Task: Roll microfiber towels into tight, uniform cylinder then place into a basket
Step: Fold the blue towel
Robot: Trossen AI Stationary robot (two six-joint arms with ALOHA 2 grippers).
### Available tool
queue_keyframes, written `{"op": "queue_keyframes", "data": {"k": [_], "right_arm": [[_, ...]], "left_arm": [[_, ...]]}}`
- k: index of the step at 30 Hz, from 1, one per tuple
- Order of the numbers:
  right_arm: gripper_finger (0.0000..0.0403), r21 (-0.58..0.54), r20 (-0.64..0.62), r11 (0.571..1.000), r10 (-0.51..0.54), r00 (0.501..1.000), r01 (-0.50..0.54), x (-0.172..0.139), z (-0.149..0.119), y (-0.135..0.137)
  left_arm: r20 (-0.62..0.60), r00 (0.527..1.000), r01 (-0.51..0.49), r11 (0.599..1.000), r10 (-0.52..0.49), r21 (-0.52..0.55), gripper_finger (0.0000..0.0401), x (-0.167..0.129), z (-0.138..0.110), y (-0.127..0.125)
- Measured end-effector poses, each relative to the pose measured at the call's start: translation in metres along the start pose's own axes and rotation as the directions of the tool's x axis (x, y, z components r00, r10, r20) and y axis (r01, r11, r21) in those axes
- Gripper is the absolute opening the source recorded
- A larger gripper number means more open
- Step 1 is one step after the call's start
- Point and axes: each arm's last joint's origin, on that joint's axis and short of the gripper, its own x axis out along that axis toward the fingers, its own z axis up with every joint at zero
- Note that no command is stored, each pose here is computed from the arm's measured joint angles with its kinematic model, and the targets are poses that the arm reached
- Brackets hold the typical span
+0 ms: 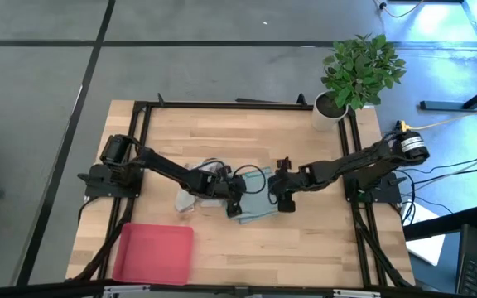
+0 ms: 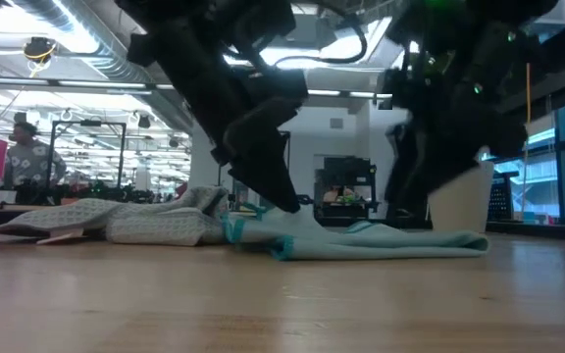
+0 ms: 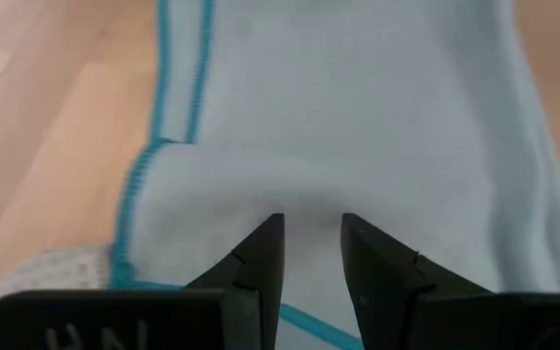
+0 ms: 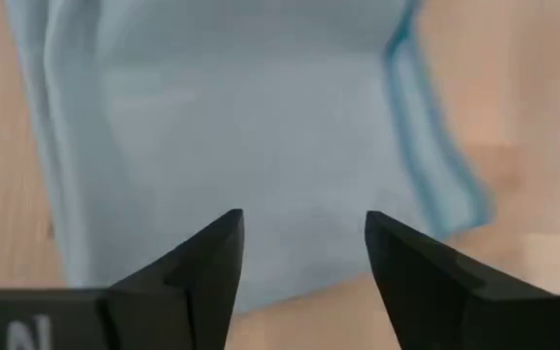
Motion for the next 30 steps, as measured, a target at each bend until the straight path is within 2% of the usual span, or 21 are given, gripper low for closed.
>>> {"op": "queue_keyframes", "data": {"k": [5, 13, 18, 26, 30], "right_arm": [[0.0218, -0.03, 0.071, 0.999, -0.033, 0.997, 0.035, -0.01, 0.007, -0.012], [0.0218, -0.023, 0.123, 0.996, -0.08, 0.989, 0.083, 0.007, 0.014, -0.033], [0.0218, -0.031, 0.073, 0.997, -0.065, 0.995, 0.067, 0.023, 0.009, -0.036], [0.0218, -0.028, -0.027, 0.997, -0.077, 0.997, 0.076, 0.052, -0.004, -0.043], [0.0218, -0.025, -0.036, 0.997, -0.074, 0.997, 0.073, 0.056, -0.005, -0.043]], "left_arm": [[0.002, 1.0, 0.03, 0.999, -0.03, 0.034, 0.0094, -0.006, -0.006, -0.015], [-0.036, 0.999, 0.041, 0.998, -0.039, 0.05, 0.0094, 0.002, -0.02, -0.03], [-0.056, 0.997, 0.047, 0.998, -0.044, 0.045, 0.0094, 0.01, -0.028, -0.036], [-0.067, 0.997, 0.046, 0.998, -0.043, 0.044, 0.0094, 0.012, -0.03, -0.036], [-0.084, 0.996, 0.044, 0.998, -0.04, 0.045, 0.0094, 0.014, -0.03, -0.033]]}}
